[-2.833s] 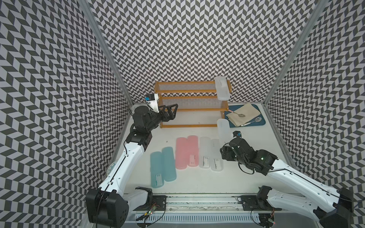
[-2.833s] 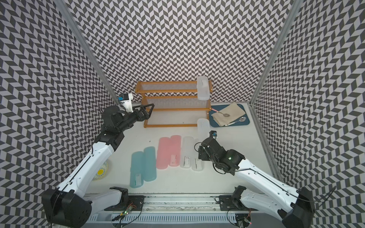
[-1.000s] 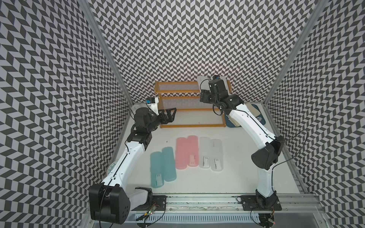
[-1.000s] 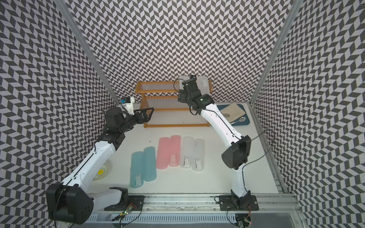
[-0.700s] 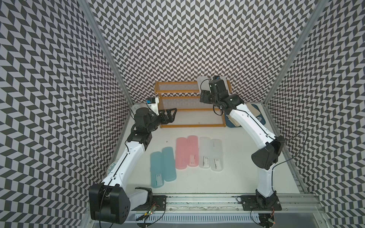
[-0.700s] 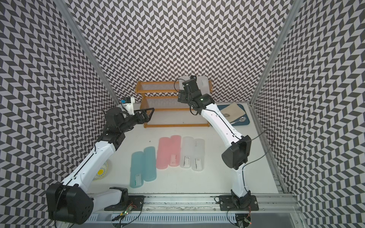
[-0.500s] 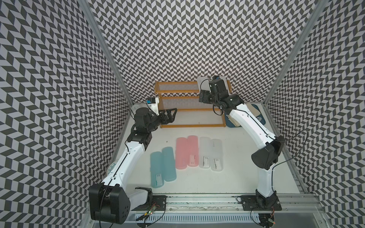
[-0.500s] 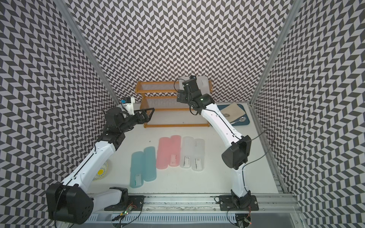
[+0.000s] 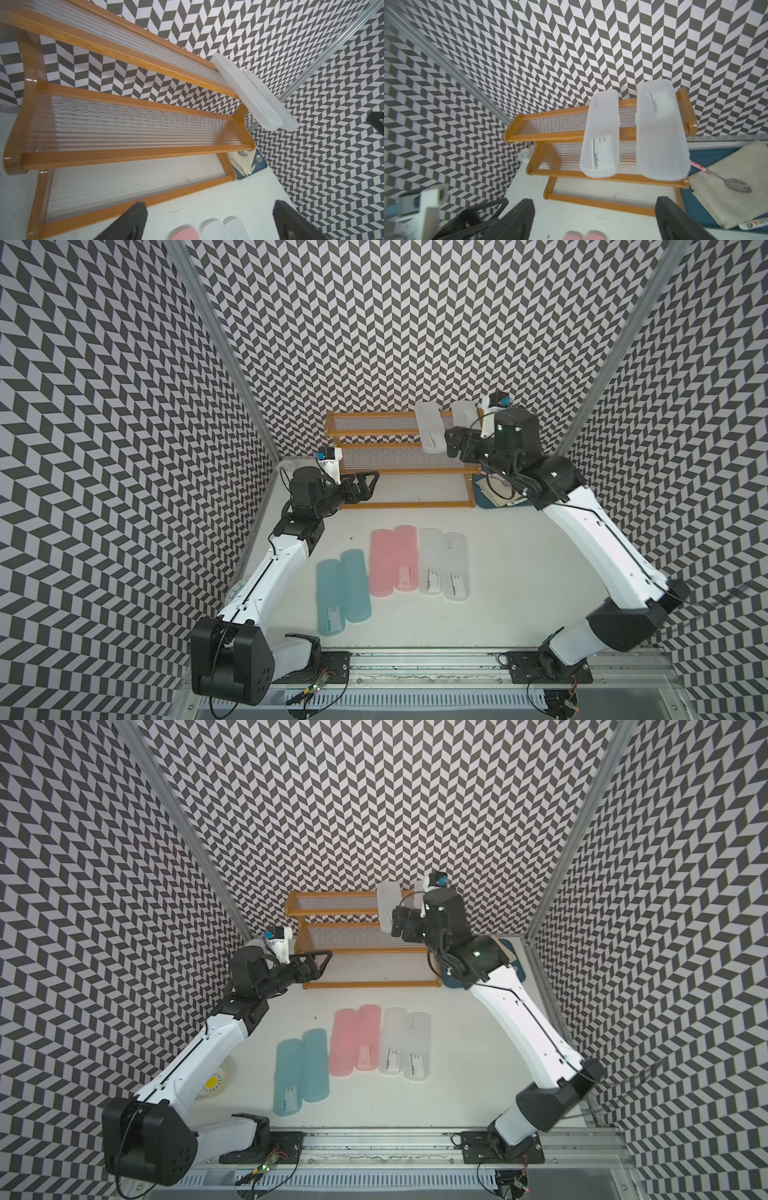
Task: Place the pencil cases on the shelf according to color
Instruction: Place the pencil case on the shelf, then pick up the pencil case from the center of the board.
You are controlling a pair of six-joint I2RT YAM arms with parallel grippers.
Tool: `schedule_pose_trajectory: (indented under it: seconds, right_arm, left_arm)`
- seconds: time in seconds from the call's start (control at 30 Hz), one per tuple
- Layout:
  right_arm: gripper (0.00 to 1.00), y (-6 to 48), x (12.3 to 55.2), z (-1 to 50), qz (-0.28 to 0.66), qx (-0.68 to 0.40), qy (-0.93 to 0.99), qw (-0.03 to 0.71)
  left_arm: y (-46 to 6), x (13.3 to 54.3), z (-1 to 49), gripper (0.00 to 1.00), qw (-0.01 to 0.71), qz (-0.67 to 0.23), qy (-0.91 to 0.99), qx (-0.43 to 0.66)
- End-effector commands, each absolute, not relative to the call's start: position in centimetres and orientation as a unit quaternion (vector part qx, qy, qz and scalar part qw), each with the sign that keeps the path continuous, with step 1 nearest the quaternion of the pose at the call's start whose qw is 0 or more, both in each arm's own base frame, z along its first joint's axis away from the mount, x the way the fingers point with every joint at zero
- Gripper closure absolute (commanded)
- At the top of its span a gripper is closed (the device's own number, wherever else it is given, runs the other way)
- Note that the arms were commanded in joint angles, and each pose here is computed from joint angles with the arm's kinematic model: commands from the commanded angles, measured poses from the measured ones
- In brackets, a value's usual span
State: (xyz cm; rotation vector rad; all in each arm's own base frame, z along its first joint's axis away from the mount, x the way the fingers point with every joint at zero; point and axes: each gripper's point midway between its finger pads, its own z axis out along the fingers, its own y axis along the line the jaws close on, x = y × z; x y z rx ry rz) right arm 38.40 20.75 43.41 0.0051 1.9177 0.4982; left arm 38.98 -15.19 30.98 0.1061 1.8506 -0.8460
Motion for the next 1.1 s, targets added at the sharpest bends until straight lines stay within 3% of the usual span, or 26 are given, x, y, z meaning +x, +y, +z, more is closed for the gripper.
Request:
schedule_pose_trajectory:
  seconds: [0.0, 0.43, 0.73, 1.07]
  right_arm:
    - [0.05, 20.6, 36.5, 41.2, 0.233, -0.010, 0.808, 0.541]
    - [0.08, 16.1, 27.7, 28.7, 0.243, -0.004, 0.845, 0.477]
    - [0.09, 15.5, 24.9, 17.7, 0.239, 0.000, 0.887, 0.396]
    - [0.11, 16.4, 22.7, 10.0, 0.256, 0.013, 0.918, 0.302]
  left_arm:
    - [-16.1, 38.3, 31.5, 0.00, 0.541, -0.340, 0.767, 0.064]
    - [-17.2, 36.9, 29.4, 0.00, 0.526, -0.309, 0.788, 0.085]
    - [-15.2, 36.5, 29.1, 0.00, 0.557, -0.260, 0.786, 0.066]
    - [-15.1, 38.2, 27.0, 0.00, 0.524, -0.256, 0.810, 0.054]
